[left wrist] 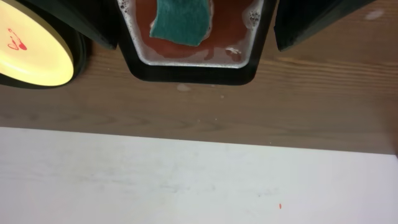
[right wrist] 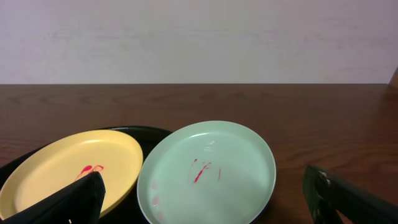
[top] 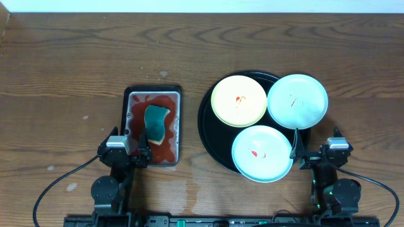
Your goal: Clean dirty plates on tray and stack at the side
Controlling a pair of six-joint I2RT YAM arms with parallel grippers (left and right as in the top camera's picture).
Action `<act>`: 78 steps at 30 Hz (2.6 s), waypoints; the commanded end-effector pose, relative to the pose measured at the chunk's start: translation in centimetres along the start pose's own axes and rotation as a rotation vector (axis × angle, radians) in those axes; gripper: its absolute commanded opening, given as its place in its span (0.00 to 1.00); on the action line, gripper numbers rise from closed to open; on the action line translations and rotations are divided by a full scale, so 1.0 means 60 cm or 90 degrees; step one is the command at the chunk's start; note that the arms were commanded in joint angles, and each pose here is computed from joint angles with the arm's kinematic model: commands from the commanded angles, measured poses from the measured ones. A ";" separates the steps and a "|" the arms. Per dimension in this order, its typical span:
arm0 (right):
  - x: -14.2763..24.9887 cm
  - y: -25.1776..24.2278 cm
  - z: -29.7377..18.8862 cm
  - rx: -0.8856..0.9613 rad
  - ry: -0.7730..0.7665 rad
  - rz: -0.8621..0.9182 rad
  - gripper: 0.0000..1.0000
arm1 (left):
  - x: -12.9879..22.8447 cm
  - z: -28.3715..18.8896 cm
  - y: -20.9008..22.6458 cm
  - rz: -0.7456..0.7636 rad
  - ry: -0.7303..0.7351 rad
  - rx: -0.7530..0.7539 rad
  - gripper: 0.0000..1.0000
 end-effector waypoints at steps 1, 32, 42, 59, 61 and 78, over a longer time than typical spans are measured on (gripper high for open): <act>0.001 -0.001 0.000 0.003 0.001 -0.007 0.99 | 0.018 0.000 0.002 0.003 0.033 0.006 0.79; -0.103 0.006 -0.007 -0.117 0.278 0.076 0.99 | -0.122 -0.021 -0.037 -0.083 0.370 -0.105 0.79; -0.141 0.003 0.023 -0.155 0.517 0.096 0.99 | -0.135 -0.040 -0.066 -0.196 0.549 -0.107 0.79; -0.147 0.011 0.040 -0.187 0.513 0.112 0.99 | -0.198 0.043 -0.066 -0.152 0.365 -0.071 0.79; -0.147 0.011 0.040 -0.186 0.513 0.112 0.99 | -0.189 0.064 -0.061 -0.139 0.379 -0.079 0.79; -0.150 0.010 0.043 -0.185 0.504 0.111 0.99 | 0.022 0.187 -0.033 -0.058 0.715 -0.106 0.71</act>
Point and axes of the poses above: each gripper's point midway between its finger pads, its own z axis out along the fingers, its own y axis along the line the jaws close on, x = y × z, the point moved 7 cm from there along -z, back along the fingers, and after that the axes turned 10 degrees about -z, right-handed, at the moved point
